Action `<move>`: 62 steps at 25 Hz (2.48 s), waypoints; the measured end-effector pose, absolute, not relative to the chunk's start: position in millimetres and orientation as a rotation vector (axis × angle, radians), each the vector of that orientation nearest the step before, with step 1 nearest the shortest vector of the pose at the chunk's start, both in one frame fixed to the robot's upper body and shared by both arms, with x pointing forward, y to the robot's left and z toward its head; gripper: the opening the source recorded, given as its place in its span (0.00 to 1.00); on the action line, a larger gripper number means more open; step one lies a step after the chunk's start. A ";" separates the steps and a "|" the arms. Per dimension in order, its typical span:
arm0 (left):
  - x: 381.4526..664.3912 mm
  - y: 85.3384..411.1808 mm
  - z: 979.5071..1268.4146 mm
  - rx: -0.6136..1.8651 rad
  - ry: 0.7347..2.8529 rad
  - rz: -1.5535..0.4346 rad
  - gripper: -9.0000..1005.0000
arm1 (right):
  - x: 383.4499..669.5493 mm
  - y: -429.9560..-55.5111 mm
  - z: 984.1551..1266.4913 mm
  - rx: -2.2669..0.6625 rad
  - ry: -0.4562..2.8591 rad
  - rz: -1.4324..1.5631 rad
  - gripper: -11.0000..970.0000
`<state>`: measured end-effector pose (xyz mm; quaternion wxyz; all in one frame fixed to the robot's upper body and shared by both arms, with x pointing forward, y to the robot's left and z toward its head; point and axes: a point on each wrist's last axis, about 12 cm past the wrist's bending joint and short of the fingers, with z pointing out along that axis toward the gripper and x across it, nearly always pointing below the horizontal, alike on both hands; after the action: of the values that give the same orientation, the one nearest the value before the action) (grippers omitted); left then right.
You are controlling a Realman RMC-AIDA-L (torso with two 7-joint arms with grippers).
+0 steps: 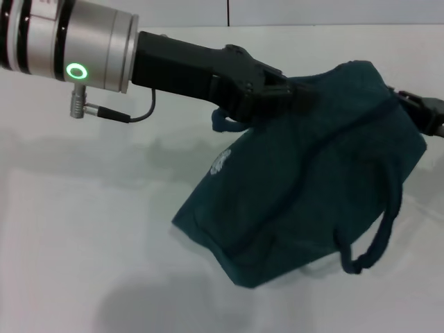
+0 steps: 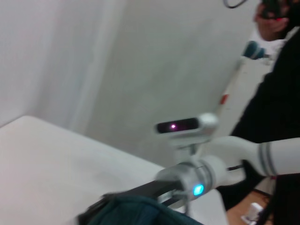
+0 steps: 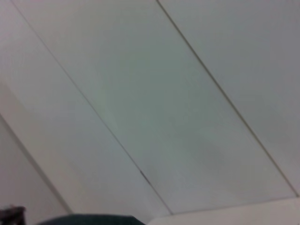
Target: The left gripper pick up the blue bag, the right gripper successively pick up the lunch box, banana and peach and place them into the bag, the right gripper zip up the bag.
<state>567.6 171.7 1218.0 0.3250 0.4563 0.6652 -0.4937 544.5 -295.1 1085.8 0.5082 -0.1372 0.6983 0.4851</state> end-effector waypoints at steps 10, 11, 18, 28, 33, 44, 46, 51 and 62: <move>590.7 172.9 1189.5 1.033 1.841 -1.189 0.04 | 521.0 -328.1 1084.9 -0.218 1.586 1.102 0.47; 593.0 173.1 1186.7 1.017 1.853 -1.168 0.04 | 518.7 -331.6 1084.5 -0.209 1.586 1.095 0.51; 597.7 177.6 1176.5 0.938 1.886 -1.135 0.06 | 514.0 -337.4 1083.9 -0.195 1.581 1.085 0.77; 600.6 207.8 1185.3 0.865 1.767 -1.041 0.42 | 515.6 -339.8 1091.5 -0.253 1.551 1.062 0.91; 593.7 235.5 1204.6 0.855 1.662 -0.908 0.57 | 519.0 -344.6 1107.6 -0.341 1.509 1.028 0.90; 525.7 266.7 1211.5 1.086 1.559 -0.878 0.79 | 486.9 -352.0 1148.5 -0.795 1.340 1.069 0.90; 506.9 273.6 1202.9 1.139 1.560 -0.888 0.81 | 474.6 -351.6 1143.9 -0.864 1.342 1.086 0.90; 474.0 293.7 1166.7 1.130 1.602 -0.871 0.82 | 451.4 -345.9 1119.6 -0.943 1.396 1.104 0.90; 437.4 332.9 1082.8 0.887 1.636 -0.844 0.82 | 425.8 -326.5 1050.8 -0.887 1.548 1.036 0.90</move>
<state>437.4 332.9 1082.8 0.5221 0.3704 0.6828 -0.3522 425.8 -326.5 1050.8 0.5134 -0.3689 0.6440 0.4308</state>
